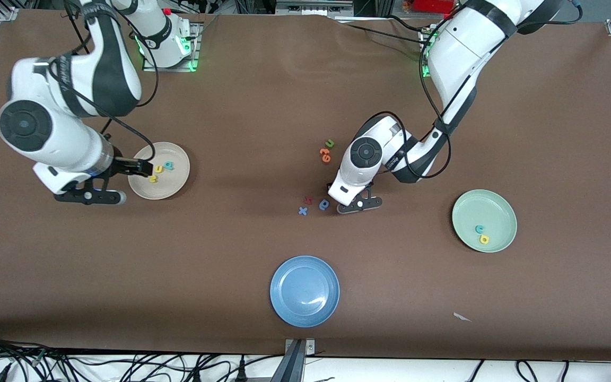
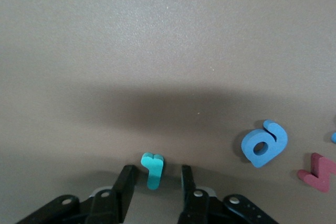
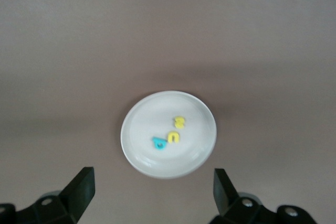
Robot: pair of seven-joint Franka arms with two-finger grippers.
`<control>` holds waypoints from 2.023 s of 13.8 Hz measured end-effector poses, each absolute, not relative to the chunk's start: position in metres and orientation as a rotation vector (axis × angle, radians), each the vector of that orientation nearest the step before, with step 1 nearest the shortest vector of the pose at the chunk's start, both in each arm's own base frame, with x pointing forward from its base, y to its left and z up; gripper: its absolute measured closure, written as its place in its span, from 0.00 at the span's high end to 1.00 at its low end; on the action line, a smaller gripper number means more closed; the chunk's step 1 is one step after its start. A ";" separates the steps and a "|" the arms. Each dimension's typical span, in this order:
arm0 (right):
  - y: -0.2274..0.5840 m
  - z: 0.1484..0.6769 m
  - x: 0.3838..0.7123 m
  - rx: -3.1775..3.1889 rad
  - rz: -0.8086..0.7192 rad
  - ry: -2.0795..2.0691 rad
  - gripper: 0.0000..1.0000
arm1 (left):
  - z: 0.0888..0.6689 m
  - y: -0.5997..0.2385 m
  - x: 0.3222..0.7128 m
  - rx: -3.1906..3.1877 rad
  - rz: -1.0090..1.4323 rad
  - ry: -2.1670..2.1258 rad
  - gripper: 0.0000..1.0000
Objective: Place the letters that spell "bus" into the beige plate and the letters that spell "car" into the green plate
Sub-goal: 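Grasp the cyan letter with the left gripper while the right gripper withdraws, then drop the cyan letter on the green plate while the right gripper returns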
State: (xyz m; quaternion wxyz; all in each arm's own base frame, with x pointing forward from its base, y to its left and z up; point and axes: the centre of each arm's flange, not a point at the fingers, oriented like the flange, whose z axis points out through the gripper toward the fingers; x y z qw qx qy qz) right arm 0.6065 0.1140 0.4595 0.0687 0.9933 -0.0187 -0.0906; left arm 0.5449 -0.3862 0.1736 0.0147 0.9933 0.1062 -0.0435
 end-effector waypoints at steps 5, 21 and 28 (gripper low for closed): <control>0.065 0.560 0.601 3.068 -0.162 -0.141 1.00 | 0.174 -0.384 0.547 3.092 -0.131 0.337 0.22; 0.035 0.597 0.540 3.115 -0.004 -0.124 1.00 | 0.178 -0.376 0.556 3.099 -0.121 0.345 0.11; 0.023 0.594 0.549 3.118 -0.003 -0.159 1.00 | 0.259 -0.220 0.645 3.222 -0.315 0.075 0.11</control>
